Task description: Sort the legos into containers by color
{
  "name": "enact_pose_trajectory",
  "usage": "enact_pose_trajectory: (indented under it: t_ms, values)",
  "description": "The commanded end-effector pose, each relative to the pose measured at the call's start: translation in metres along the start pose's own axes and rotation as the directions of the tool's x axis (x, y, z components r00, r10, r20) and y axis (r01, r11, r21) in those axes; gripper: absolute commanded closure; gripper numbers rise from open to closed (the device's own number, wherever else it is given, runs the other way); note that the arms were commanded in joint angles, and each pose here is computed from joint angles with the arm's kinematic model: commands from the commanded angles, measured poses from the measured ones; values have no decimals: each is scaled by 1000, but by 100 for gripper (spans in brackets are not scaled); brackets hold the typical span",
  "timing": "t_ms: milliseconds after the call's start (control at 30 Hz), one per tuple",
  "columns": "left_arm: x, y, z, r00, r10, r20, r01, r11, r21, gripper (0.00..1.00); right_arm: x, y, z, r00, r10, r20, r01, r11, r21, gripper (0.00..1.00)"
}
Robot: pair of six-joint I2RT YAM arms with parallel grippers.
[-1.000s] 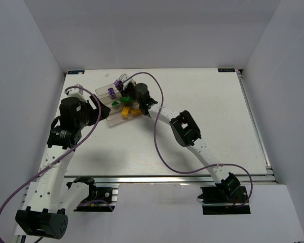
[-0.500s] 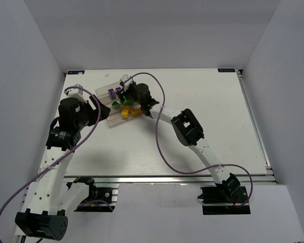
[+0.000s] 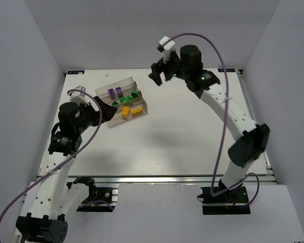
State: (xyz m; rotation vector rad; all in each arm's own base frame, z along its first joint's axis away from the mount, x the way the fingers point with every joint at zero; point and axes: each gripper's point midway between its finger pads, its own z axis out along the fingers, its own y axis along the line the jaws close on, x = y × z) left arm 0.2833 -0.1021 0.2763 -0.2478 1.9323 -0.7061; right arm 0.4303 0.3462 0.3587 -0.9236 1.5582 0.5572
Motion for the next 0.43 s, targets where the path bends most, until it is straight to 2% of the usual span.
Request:
enact_pose_trajectory:
  t_ms: [0, 33, 133, 267, 400]
  values:
    - [-2, -22, 2, 1000, 4, 7, -4, 994, 109, 2, 140, 11, -48, 895, 117, -430, -97, 993, 69, 11]
    - [-3, -23, 3, 1000, 5, 8, -6, 993, 115, 2, 131, 10, -66, 903, 128, -411, -94, 990, 102, 11]
    - [-3, -24, 4, 1000, 8, 12, -10, 992, 128, 2, 145, 9, -98, 893, 176, -413, -115, 979, 169, 11]
    - [-2, -26, 7, 1000, 14, 10, -15, 989, 150, 2, 149, 12, -123, 893, 239, -382, -158, 960, 231, 11]
    - [0, -26, 10, 1000, 21, 8, -22, 987, 158, 2, 151, 9, -141, 916, 223, -334, -129, 951, 280, 10]
